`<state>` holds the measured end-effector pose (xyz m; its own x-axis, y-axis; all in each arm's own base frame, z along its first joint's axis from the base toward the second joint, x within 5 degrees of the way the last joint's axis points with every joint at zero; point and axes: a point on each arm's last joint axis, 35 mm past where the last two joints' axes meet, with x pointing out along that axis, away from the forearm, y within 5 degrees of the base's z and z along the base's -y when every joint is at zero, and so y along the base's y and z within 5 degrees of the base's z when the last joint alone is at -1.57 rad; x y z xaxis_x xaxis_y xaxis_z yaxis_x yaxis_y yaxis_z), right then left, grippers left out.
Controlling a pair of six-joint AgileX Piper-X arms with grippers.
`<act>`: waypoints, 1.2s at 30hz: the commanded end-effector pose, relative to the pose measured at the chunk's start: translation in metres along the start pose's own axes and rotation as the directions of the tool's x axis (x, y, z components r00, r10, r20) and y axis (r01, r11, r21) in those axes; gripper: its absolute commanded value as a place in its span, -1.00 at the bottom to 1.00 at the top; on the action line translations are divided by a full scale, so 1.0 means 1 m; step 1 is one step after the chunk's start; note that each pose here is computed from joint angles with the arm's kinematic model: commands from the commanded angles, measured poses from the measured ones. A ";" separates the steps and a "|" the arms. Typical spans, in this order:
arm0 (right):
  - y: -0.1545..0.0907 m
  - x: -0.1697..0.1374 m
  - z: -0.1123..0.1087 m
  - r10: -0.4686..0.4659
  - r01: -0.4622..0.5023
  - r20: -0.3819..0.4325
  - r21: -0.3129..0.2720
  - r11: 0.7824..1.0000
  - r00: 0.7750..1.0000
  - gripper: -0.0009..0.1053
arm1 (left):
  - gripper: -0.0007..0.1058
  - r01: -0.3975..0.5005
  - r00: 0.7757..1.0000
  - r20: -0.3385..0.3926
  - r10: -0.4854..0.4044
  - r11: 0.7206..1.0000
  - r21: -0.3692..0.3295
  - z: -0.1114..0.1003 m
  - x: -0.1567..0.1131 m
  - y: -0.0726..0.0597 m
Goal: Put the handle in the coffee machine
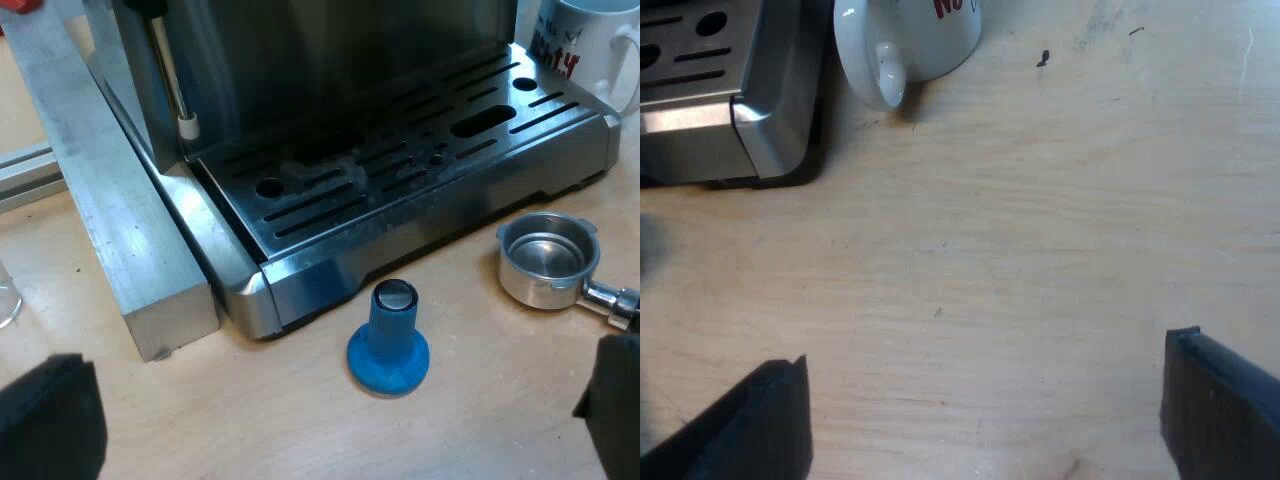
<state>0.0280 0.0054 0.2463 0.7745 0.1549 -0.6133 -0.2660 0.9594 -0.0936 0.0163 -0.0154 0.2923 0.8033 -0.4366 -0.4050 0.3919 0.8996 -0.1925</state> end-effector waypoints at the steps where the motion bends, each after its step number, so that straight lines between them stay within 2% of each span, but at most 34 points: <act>1: 0.000 -0.001 0.002 -0.001 0.001 0.007 -0.006 1.000 1.000 0.39 | 0.96 0.026 1.000 0.003 -0.026 0.999 -0.020 0.002 0.002 0.000; 5: 0.000 -0.002 0.004 0.004 -0.005 0.020 0.071 0.997 1.000 0.39 | 0.96 0.037 0.999 0.003 -0.037 0.999 -0.024 0.002 0.002 0.000; 7: -0.001 -0.002 0.004 0.001 -0.002 0.019 0.069 0.998 1.000 0.38 | 0.96 0.037 0.999 0.003 -0.037 0.999 -0.029 0.002 0.002 0.000; 11: 0.001 -0.007 0.005 0.014 -0.015 0.014 0.069 0.998 1.000 0.38 | 0.96 0.037 0.999 0.003 -0.037 0.995 -0.089 0.002 0.002 0.000; 13: 0.002 -0.011 0.007 0.039 -0.038 -0.011 0.071 0.997 0.999 0.38 | 0.96 0.039 0.999 0.003 -0.039 0.995 -0.095 0.002 0.002 0.000; 18: 0.001 -0.023 0.026 0.122 -0.116 -0.117 0.055 0.992 0.986 0.38 | 0.96 0.116 0.993 0.011 -0.115 0.992 -0.053 0.008 -0.005 -0.005; 22: -0.002 -0.027 0.041 0.153 -0.149 -0.153 0.038 0.988 0.976 0.38 | 0.96 0.163 0.986 0.028 -0.163 0.986 -0.016 0.014 -0.014 -0.009; 23: -0.002 -0.028 0.045 0.160 -0.157 -0.165 0.030 0.987 0.973 0.38 | 0.96 0.182 0.983 0.037 -0.182 0.983 -0.001 0.017 -0.018 -0.011; 31: -0.004 -0.030 0.074 0.234 -0.249 -0.253 -0.028 0.968 0.939 0.38 | 0.96 0.337 0.942 -0.033 -0.335 0.938 0.084 0.042 -0.022 -0.017; 34: -0.003 -0.028 0.085 0.267 -0.293 -0.298 -0.045 0.955 0.916 0.38 | 0.96 0.389 0.921 -0.067 -0.384 0.916 0.096 0.046 -0.020 -0.019; 36: -0.001 -0.027 0.094 0.293 -0.330 -0.326 -0.063 0.942 0.899 0.38 | 0.96 0.448 0.893 -0.104 -0.438 0.888 0.102 0.047 -0.017 -0.021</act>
<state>0.0612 0.0207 0.3310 0.4469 0.3326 -0.8305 -0.5151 0.8547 0.0651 0.0152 -0.0253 0.3425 0.5270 -0.7608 -0.3789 0.7279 0.6341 -0.2609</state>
